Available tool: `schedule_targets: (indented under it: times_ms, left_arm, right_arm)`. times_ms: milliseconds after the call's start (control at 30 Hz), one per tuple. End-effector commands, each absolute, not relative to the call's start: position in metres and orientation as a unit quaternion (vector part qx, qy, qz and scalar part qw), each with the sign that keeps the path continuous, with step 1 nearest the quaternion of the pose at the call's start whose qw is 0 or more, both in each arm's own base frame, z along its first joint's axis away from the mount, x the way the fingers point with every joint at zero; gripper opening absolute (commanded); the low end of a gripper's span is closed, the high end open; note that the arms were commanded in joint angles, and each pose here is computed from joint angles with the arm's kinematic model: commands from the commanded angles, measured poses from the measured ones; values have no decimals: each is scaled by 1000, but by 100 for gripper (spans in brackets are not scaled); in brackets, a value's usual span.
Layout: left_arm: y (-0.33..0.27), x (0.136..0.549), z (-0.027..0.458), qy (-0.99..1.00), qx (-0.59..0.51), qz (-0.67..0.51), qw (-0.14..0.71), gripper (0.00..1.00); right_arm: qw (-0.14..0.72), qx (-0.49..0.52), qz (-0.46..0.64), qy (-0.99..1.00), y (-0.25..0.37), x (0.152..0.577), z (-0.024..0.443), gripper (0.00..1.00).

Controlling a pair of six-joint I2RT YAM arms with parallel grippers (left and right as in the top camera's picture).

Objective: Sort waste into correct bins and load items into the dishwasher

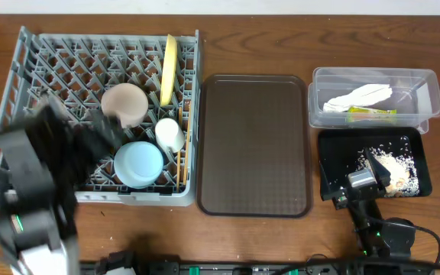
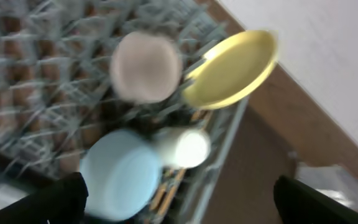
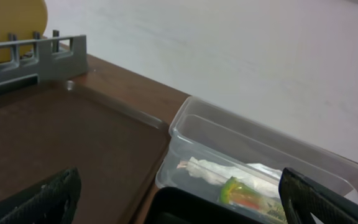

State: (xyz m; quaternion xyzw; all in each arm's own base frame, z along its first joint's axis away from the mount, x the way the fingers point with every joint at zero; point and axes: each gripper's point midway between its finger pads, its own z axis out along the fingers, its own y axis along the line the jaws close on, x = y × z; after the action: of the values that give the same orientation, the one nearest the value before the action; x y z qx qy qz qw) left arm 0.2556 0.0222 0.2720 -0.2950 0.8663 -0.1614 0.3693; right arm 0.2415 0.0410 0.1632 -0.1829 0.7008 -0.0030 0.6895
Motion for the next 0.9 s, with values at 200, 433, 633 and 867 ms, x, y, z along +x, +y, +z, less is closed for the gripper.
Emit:
schedule_targets:
  times_ms: [200,433,633,867]
  left_arm:
    - [32,193,193,839,-302,-91,443,98]
    - [22,236,229,709,-215,-144,657,99]
    - [16,239,250,612,-183,-166,751,98]
    - [16,243,213,622,-199,-159,740,98]
  right_arm:
    - [689,-186,-1,700,43,241,163,99]
    - [689,-186,-1,700,43,241,163,99]
    - [689,-186,-1,700,43,241,163,99]
    - [689,-186,-1,700,43,241,163,99]
